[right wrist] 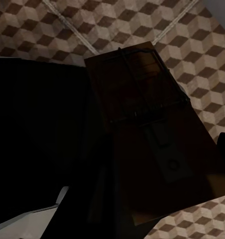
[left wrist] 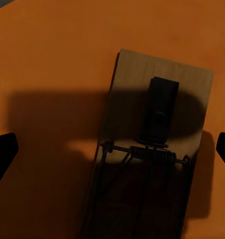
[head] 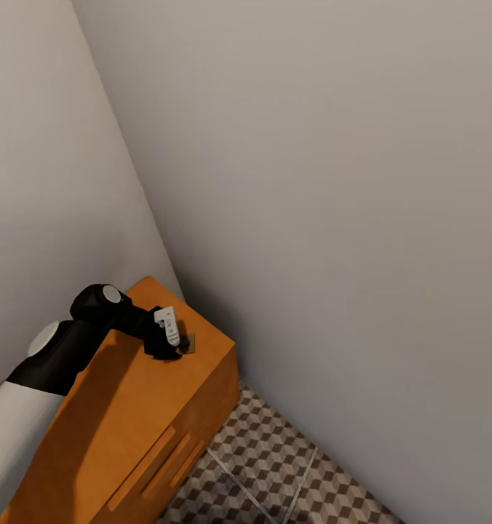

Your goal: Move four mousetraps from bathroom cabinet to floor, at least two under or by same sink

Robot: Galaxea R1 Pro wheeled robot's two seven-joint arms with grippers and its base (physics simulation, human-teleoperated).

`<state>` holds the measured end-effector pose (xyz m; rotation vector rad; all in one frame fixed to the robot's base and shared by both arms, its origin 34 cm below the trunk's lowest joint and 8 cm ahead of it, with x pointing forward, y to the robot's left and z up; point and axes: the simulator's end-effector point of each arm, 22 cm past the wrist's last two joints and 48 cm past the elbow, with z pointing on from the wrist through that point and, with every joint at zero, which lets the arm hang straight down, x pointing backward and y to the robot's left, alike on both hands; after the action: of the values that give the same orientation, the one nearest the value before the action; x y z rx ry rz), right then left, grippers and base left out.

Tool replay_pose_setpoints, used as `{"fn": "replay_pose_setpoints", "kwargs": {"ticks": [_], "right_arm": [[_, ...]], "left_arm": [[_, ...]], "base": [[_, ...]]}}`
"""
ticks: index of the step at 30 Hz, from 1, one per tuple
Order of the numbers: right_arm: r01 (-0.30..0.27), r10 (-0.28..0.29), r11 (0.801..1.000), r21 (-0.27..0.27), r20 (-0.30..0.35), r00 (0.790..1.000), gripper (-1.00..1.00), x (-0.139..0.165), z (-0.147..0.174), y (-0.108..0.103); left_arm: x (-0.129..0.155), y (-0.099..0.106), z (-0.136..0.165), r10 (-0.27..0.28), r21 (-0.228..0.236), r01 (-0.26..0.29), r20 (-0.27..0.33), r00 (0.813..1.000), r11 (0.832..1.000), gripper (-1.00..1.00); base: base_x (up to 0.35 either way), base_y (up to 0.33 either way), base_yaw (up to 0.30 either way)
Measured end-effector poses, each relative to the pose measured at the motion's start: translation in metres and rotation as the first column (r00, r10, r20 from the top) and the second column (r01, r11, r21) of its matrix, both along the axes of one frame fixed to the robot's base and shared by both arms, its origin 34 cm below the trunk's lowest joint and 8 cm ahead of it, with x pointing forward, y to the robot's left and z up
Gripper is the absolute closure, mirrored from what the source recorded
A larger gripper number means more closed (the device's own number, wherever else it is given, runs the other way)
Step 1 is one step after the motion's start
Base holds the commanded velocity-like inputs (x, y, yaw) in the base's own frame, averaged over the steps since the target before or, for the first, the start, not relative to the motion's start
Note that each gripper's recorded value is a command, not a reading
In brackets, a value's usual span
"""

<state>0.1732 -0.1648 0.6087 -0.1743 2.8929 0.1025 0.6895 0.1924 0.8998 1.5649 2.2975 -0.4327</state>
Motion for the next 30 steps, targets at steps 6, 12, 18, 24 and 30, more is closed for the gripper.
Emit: {"fn": "replay_pose_setpoints", "kwargs": {"ticks": [6,12,18,24,30], "right_arm": [[0.000,0.000,1.000,0.000,0.000,1.000,1.00,0.0000,0.0000,0.0002],[0.000,0.000,1.000,0.000,0.000,1.000,1.00,0.0000,0.0000,0.0003],[0.000,0.000,1.000,0.000,0.000,1.000,1.00,-0.0001,0.0000,0.0003],[0.000,0.000,1.000,0.000,0.000,1.000,1.00,-0.0001,0.0000,0.0001],[0.000,0.000,1.000,0.000,0.000,1.000,1.00,0.0000,0.0000,0.0002]], "left_arm": [[-0.0022,-0.0031,-0.0004,-0.020,0.011,0.020,0.005,1.000,1.000,-1.00],[-0.0041,-0.0050,-0.0012,-0.044,0.037,0.044,0.014,0.999,0.998,-1.00],[-0.0027,-0.0019,-0.0020,-0.048,0.062,0.046,0.023,0.999,0.997,-1.00],[-0.0025,-0.0013,-0.0022,-0.049,0.066,0.047,0.024,0.999,0.997,-1.00],[-0.0019,-0.0003,-0.0024,-0.049,0.069,0.047,0.027,0.998,0.996,1.00]], "base": [[0.000,0.000,0.000],[0.000,0.000,0.000],[0.000,0.000,0.000],[0.000,0.000,0.000],[0.000,0.000,0.000]]}}
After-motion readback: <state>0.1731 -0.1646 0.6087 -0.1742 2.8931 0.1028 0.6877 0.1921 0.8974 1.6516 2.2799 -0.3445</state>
